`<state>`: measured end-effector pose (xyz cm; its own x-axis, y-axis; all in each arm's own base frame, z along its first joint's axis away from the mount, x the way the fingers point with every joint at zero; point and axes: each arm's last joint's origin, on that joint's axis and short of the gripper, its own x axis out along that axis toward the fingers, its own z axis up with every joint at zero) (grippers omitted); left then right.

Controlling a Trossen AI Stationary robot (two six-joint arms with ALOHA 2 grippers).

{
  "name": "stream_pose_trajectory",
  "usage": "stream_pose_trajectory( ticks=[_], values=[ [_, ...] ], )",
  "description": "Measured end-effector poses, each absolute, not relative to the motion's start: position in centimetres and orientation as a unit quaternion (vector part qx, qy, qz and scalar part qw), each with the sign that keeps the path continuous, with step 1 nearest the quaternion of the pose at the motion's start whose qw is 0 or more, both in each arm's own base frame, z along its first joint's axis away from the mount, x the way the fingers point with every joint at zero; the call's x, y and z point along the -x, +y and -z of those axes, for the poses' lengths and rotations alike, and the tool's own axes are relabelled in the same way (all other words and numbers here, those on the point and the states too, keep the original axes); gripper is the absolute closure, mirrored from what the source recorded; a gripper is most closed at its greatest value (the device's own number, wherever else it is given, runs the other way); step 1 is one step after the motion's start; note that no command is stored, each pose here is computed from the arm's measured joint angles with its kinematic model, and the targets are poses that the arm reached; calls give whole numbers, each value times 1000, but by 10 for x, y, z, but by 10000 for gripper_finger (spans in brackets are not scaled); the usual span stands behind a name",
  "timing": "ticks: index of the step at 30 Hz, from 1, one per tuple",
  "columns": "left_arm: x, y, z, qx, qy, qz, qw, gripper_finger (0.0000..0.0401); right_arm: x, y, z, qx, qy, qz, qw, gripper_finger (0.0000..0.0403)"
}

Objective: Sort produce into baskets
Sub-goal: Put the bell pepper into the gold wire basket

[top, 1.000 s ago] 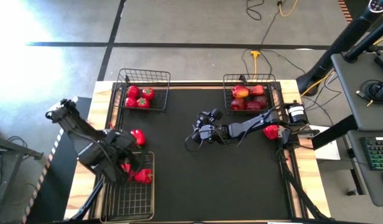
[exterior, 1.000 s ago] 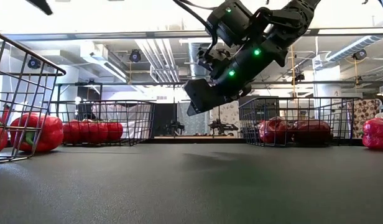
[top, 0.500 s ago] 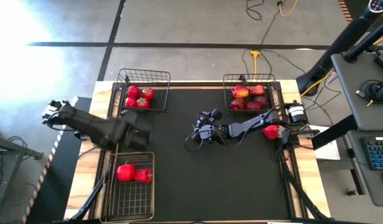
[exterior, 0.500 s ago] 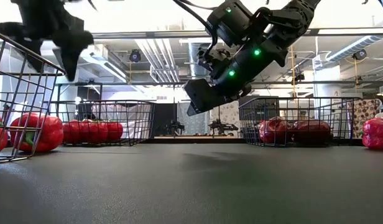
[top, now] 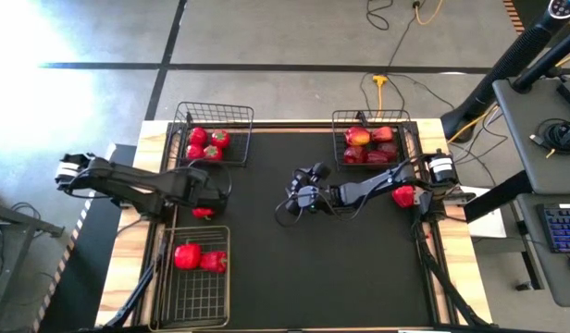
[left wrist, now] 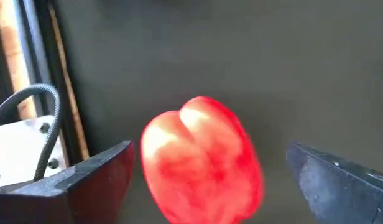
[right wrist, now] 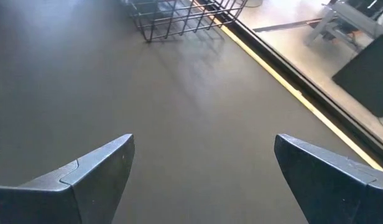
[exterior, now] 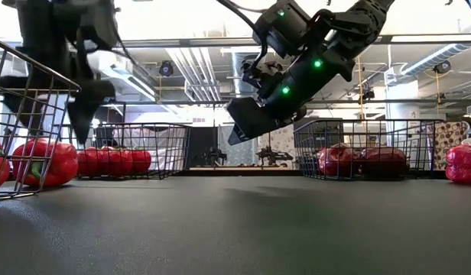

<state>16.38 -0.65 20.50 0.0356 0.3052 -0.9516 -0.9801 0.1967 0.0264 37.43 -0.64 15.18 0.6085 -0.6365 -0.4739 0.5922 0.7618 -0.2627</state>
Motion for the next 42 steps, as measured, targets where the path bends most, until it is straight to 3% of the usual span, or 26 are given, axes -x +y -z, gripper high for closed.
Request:
stream_pose_trajectory(
  ticks=[17,27,31,36,42],
  values=[
    [-163,-8,-167,391,471,-489,622,7,-375,-6,-152,37,277,338,899,23],
    [-181,-11,-168,323,523,-436,657,95,-375,-6,-152,39,278,338,898,23],
    [-198,-18,-199,298,525,-395,692,95,-370,-7,-146,58,298,339,890,23],
    [-212,-44,-271,228,500,-335,766,95,-366,-10,-144,75,293,383,873,23],
    [-203,-108,-339,219,470,-190,834,95,-365,-10,-143,75,294,384,872,23]
  ],
)
